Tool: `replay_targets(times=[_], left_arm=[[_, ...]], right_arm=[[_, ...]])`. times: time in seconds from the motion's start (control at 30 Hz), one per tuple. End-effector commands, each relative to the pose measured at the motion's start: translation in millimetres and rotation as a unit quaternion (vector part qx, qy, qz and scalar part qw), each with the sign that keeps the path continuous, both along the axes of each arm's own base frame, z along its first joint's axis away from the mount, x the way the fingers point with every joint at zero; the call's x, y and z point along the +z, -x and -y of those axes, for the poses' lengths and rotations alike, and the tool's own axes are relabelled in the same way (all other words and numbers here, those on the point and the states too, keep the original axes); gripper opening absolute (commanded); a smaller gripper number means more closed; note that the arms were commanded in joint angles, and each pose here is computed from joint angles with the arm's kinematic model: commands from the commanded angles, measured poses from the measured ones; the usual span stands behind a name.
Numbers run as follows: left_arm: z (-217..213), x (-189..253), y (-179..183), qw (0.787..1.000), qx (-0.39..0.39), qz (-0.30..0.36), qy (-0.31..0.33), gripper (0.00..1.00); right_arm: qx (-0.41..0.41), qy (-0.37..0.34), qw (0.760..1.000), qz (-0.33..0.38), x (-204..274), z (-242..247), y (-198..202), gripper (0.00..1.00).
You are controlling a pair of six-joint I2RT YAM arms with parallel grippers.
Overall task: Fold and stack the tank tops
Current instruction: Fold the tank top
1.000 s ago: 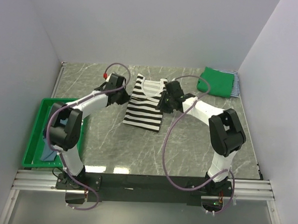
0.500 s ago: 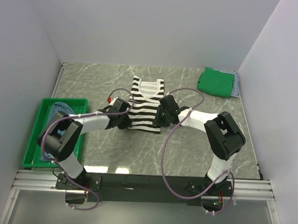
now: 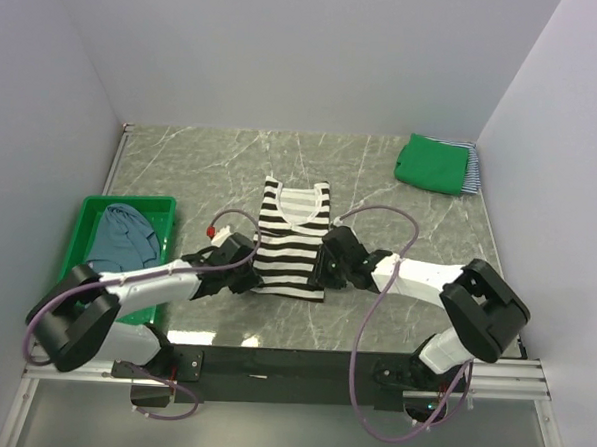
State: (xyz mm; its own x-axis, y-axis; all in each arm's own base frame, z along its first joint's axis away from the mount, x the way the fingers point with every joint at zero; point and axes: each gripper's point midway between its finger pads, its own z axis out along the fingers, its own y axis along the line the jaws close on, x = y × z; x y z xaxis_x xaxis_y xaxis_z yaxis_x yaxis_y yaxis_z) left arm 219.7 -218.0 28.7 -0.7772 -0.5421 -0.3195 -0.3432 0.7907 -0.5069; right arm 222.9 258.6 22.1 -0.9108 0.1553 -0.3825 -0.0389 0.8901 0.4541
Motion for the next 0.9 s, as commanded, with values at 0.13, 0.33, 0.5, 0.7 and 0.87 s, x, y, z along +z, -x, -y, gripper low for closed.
replay_targets(times=[0.13, 0.33, 0.5, 0.7, 0.87], left_arm=[[-16.2, 35.2, 9.6, 1.0, 0.008, 0.028, 0.001, 0.48], [-13.5, 40.7, 24.7, 0.999, -0.009, 0.011, 0.03, 0.7], [-9.2, 26.1, 34.9, 0.999, -0.016, -0.013, 0.048, 0.66], [-11.9, 9.6, 36.5, 0.999, -0.005, -0.028, 0.04, 0.61], [-19.3, 4.8, 34.3, 0.999, 0.009, -0.025, 0.031, 0.56]], right_arm=[[-0.017, -0.003, 1.0, 0.022, 39.0, 17.2, 9.9, 0.44], [-0.05, -0.027, 0.998, 0.001, 35.6, 36.4, 35.8, 0.48], [-0.066, -0.061, 0.996, -0.023, 25.0, 37.4, 50.8, 0.48], [-0.069, -0.08, 0.994, -0.041, 13.8, 30.9, 54.7, 0.48], [-0.082, -0.084, 0.991, -0.057, 1.5, 33.2, 59.5, 0.47]])
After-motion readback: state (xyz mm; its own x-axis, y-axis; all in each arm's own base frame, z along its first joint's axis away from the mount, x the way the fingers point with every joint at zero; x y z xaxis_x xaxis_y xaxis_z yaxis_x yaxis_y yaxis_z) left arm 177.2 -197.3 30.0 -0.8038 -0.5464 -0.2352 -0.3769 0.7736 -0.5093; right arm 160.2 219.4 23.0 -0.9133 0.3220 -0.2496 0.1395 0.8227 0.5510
